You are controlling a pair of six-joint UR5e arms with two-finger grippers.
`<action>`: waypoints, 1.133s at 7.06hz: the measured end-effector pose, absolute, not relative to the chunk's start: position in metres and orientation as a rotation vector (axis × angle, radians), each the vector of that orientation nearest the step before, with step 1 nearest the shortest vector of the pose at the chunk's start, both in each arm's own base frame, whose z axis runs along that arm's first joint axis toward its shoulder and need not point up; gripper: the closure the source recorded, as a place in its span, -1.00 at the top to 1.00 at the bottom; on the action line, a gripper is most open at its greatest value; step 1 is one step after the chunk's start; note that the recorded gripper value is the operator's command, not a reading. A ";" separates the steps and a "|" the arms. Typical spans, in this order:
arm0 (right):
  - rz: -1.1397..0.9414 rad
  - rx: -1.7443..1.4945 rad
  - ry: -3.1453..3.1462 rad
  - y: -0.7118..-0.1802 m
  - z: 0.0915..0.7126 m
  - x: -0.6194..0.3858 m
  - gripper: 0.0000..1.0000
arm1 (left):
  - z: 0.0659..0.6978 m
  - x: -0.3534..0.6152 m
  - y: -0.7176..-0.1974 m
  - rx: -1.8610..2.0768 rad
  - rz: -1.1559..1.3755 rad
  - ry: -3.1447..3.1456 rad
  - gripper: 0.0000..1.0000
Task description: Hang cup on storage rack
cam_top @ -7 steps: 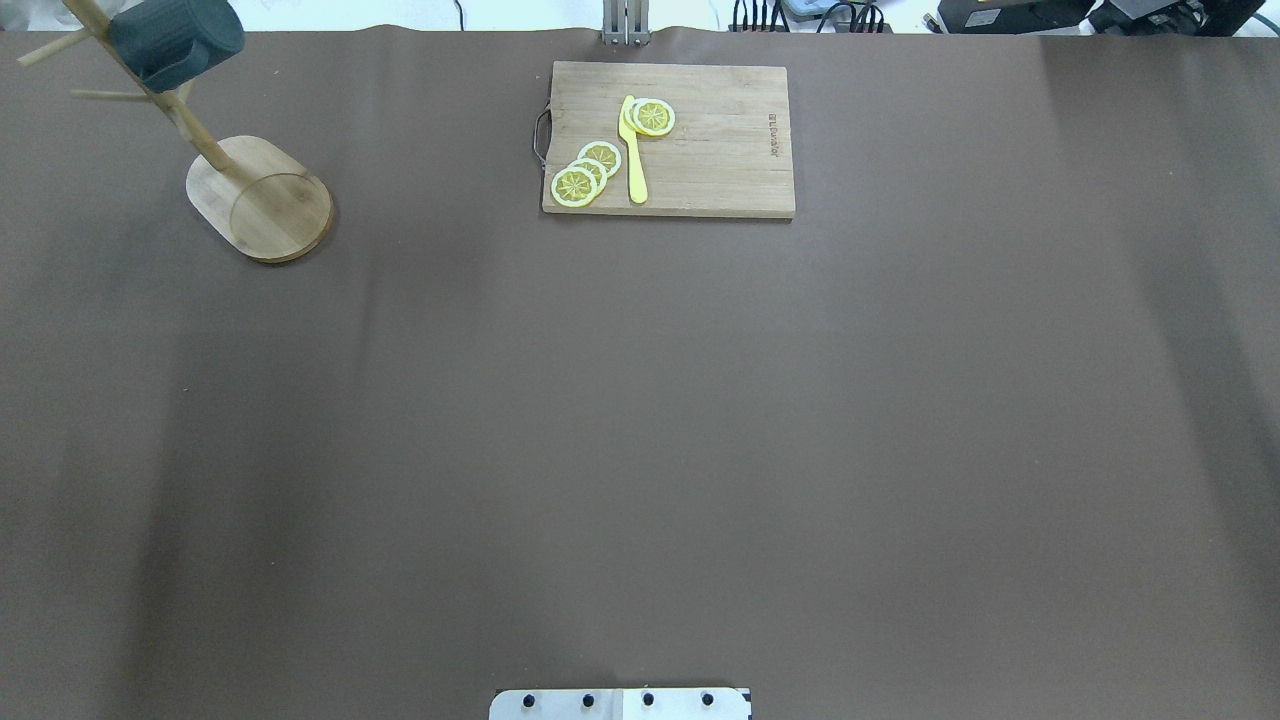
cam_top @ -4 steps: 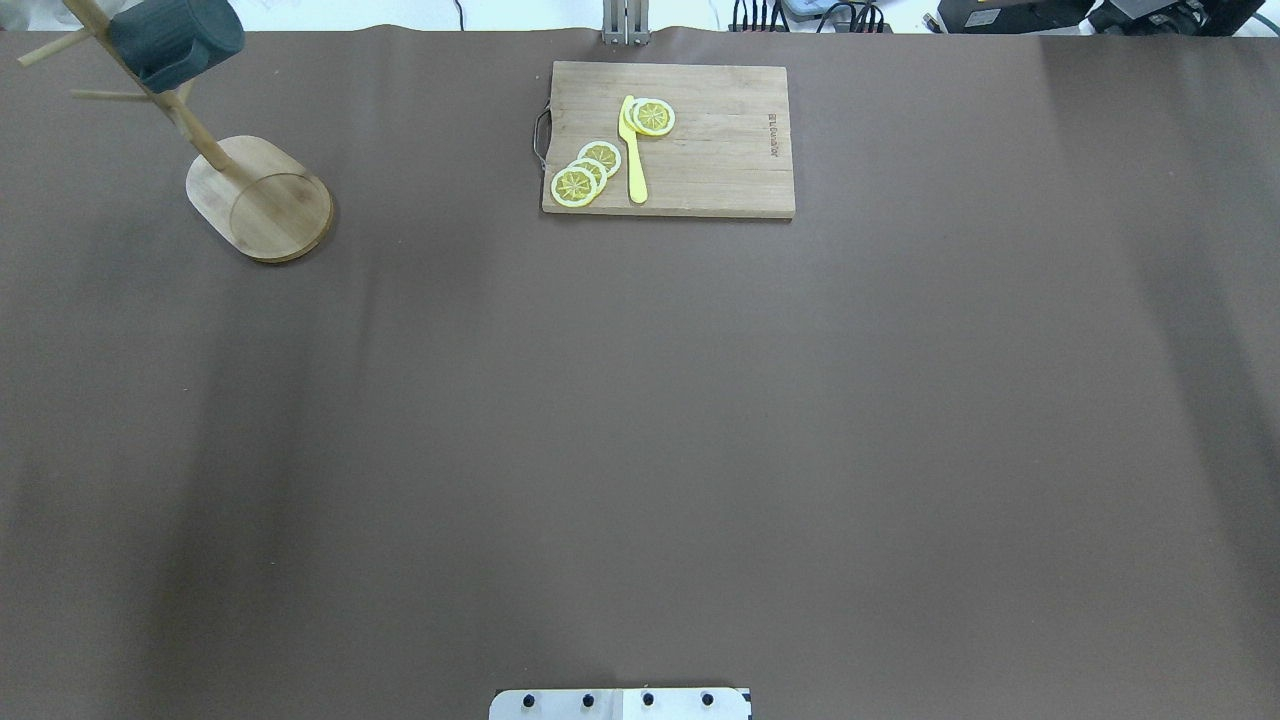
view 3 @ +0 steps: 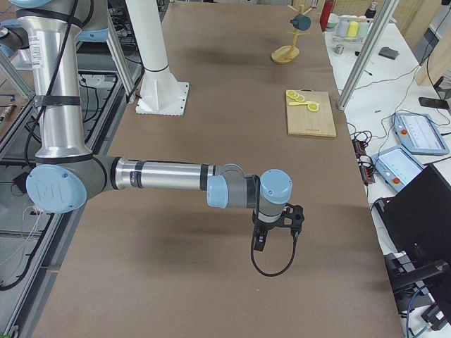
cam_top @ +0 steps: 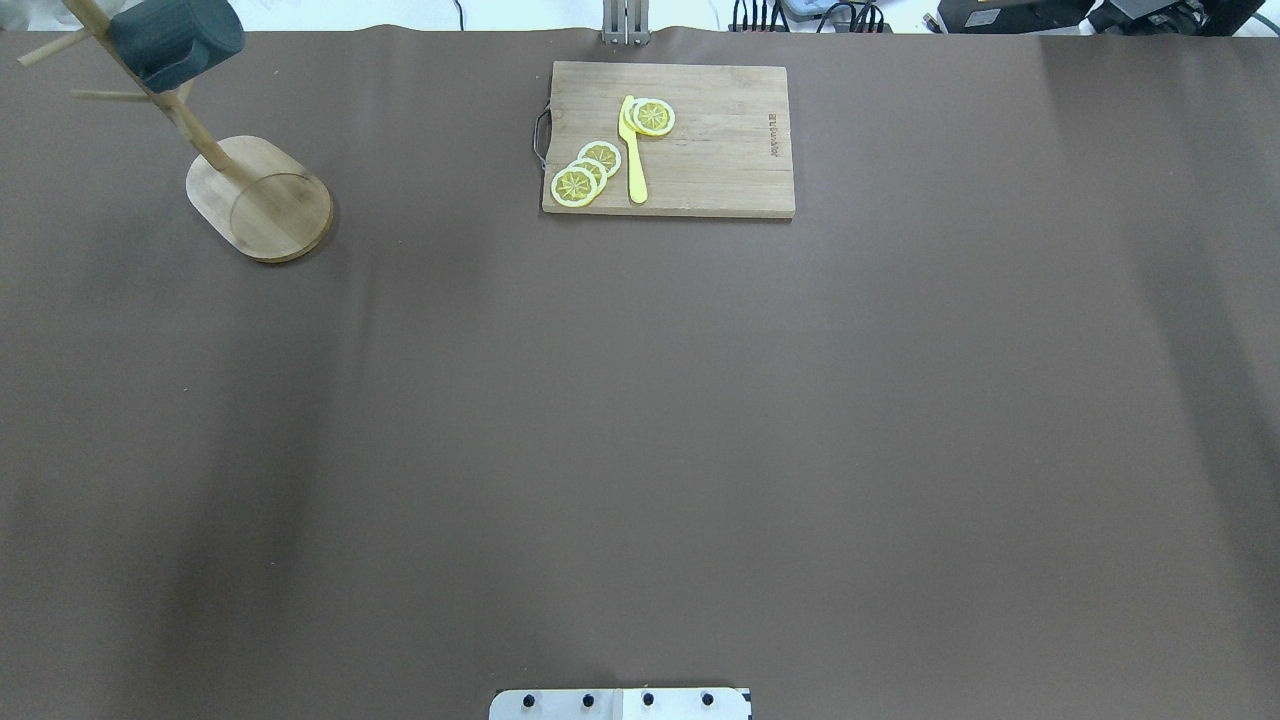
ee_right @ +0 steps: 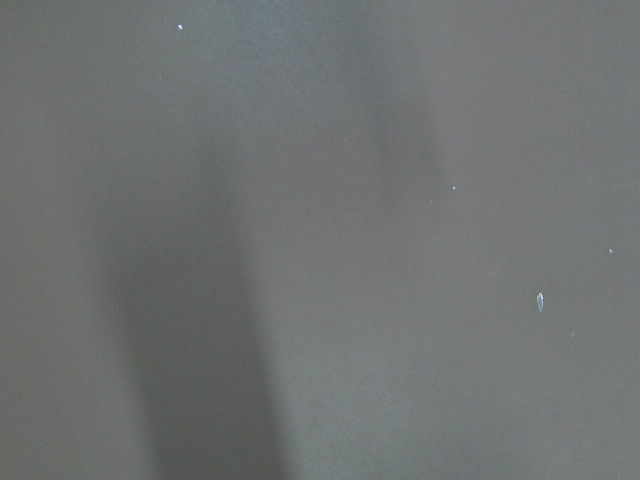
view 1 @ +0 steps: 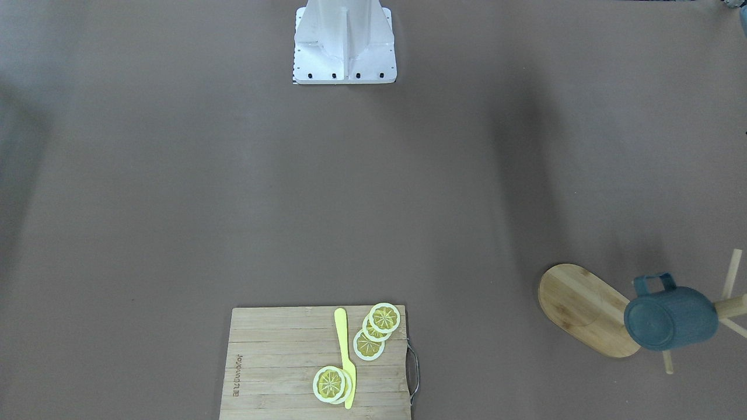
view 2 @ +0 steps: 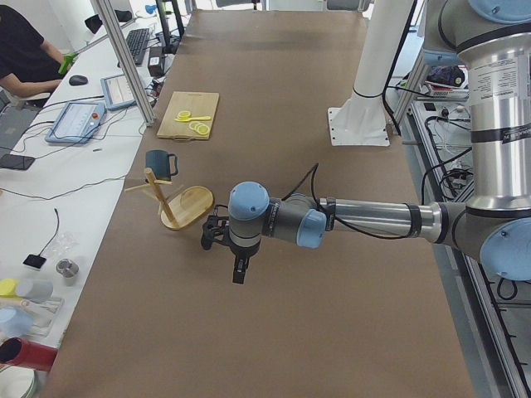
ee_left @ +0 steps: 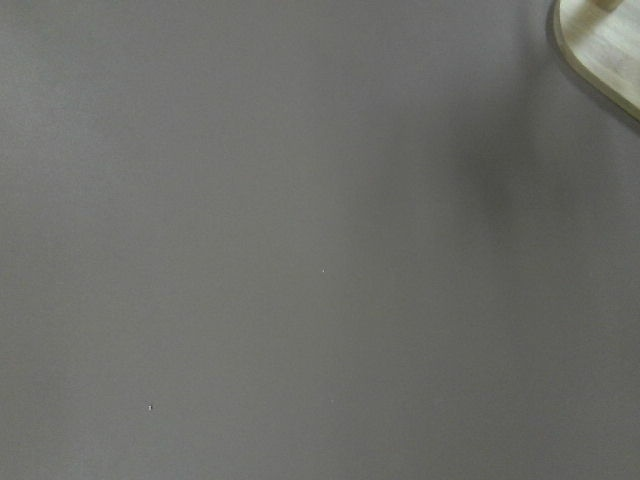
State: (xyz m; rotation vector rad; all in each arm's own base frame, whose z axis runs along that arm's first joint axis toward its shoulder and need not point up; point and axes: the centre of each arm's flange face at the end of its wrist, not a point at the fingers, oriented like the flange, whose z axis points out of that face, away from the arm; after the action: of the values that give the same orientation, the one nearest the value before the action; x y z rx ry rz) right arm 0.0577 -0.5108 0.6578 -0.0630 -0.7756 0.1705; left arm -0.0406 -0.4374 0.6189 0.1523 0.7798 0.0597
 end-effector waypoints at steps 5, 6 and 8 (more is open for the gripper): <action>0.167 -0.056 -0.791 -0.515 0.651 0.057 1.00 | 0.622 -0.070 -0.432 0.158 0.004 0.843 0.99; 0.167 -0.056 -0.794 -0.515 0.651 0.057 1.00 | 0.622 -0.072 -0.431 0.158 -0.002 0.848 0.99; 0.168 -0.057 -0.794 -0.513 0.652 0.057 1.00 | 0.624 -0.073 -0.430 0.156 -0.006 0.850 0.99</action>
State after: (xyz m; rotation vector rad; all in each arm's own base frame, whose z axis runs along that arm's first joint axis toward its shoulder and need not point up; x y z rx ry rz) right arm 0.0566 -0.5130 0.6519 -0.0568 -0.7939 0.1677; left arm -0.0735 -0.4295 0.6239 0.1563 0.8497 -0.0064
